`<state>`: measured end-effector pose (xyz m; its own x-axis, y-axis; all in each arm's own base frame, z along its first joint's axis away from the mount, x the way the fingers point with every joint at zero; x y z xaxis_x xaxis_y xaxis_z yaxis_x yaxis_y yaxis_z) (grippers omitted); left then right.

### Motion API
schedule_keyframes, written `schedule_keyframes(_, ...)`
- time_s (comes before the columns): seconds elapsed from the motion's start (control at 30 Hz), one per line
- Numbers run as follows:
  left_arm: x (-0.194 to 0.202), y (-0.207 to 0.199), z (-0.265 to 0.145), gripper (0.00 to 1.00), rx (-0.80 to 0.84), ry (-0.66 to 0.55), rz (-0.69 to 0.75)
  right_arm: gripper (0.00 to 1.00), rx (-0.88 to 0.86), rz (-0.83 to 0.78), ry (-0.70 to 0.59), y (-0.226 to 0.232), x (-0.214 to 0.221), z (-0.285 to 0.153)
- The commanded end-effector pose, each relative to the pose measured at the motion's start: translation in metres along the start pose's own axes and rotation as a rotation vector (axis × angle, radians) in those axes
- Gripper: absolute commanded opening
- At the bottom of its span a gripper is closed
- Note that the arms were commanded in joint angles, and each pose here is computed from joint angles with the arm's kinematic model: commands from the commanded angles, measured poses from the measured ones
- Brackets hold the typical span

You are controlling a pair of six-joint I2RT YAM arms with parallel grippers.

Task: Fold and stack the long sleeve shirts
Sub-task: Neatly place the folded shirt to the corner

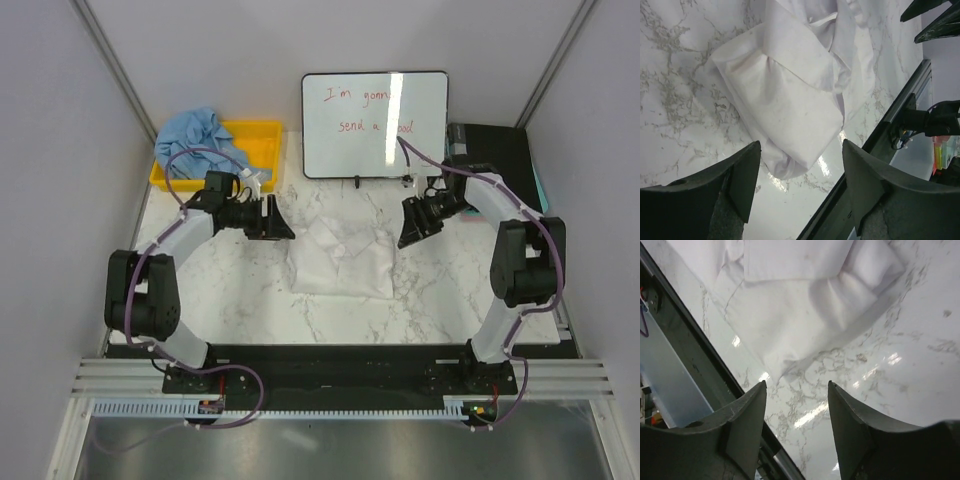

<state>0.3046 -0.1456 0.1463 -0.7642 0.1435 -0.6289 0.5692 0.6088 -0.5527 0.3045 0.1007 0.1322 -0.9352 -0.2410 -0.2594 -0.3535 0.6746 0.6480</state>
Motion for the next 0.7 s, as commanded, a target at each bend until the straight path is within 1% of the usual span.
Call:
schedule_keyframes(0.0,-0.009,0.021,0.02,0.72,-0.048,0.043,-0.006,0.59,-0.007,-0.039,-0.051,-0.005,-0.036,0.023)
schedule_keyframes(0.03,-0.009,0.025,0.023,0.68,-0.054,0.052,-0.02,0.57,-0.003,-0.031,-0.043,-0.009,-0.038,0.029)
schedule_keyframes(0.1,-0.011,0.031,0.032,0.65,-0.047,0.065,-0.046,0.56,0.006,-0.051,-0.042,-0.009,-0.046,0.038)
schedule_keyframes(0.13,-0.014,0.032,0.034,0.61,-0.042,0.063,-0.047,0.56,0.017,-0.055,-0.037,-0.011,-0.047,0.042)
schedule_keyframes(0.27,-0.003,0.03,0.05,0.59,-0.002,0.112,-0.086,0.52,0.048,-0.068,0.008,-0.021,-0.042,0.057)
schedule_keyframes(0.3,0.001,0.032,0.053,0.56,0.003,0.123,-0.097,0.5,0.056,-0.07,0.018,-0.025,-0.04,0.06)
schedule_keyframes(0.33,0.004,0.032,0.055,0.51,0.005,0.13,-0.114,0.49,0.058,-0.068,0.024,-0.026,-0.038,0.062)
schedule_keyframes(0.37,0.006,0.033,0.057,0.5,0.009,0.135,-0.123,0.49,0.064,-0.072,0.027,-0.028,-0.035,0.066)
schedule_keyframes(0.4,0.012,0.037,0.061,0.5,0.009,0.151,-0.142,0.45,0.076,-0.07,0.035,-0.032,-0.033,0.069)
schedule_keyframes(0.43,0.015,0.039,0.062,0.43,0.01,0.155,-0.151,0.43,0.085,-0.07,0.036,-0.034,-0.033,0.071)
schedule_keyframes(0.47,0.017,0.042,0.065,0.38,0.006,0.157,-0.156,0.41,0.1,-0.074,0.025,-0.038,-0.033,0.075)
schedule_keyframes(0.5,0.02,0.044,0.066,0.34,0.0,0.161,-0.161,0.34,0.137,-0.07,0.026,-0.045,-0.033,0.076)
schedule_keyframes(0.53,0.023,0.048,0.069,0.26,-0.008,0.166,-0.181,0.29,0.156,-0.064,0.023,-0.049,-0.033,0.077)
schedule_keyframes(0.57,0.023,0.053,0.07,0.22,-0.017,0.16,-0.183,0.23,0.178,-0.068,0.009,-0.054,-0.034,0.079)
schedule_keyframes(0.6,0.023,0.056,0.071,0.18,-0.024,0.16,-0.184,0.11,0.191,-0.07,0.006,-0.056,-0.034,0.079)
schedule_keyframes(0.63,0.026,0.06,0.074,0.12,-0.026,0.166,-0.185,0.06,0.208,-0.074,0.002,-0.059,-0.034,0.08)
schedule_keyframes(0.67,0.028,0.064,0.076,0.08,-0.042,0.174,-0.186,0.01,0.226,-0.066,-0.019,-0.063,-0.034,0.081)
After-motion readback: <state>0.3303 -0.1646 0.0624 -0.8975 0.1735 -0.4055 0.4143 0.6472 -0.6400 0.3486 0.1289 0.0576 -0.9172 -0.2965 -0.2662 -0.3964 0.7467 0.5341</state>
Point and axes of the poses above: each gripper's point midway between its finger pads, its own z axis out along the fingers, its own y axis along the line the jaws close on, x = y × z, the point moved 4 cm from there along -z, back along the fingers, and after that the axes turned 12 degrees about z, right-handed, at the moved point
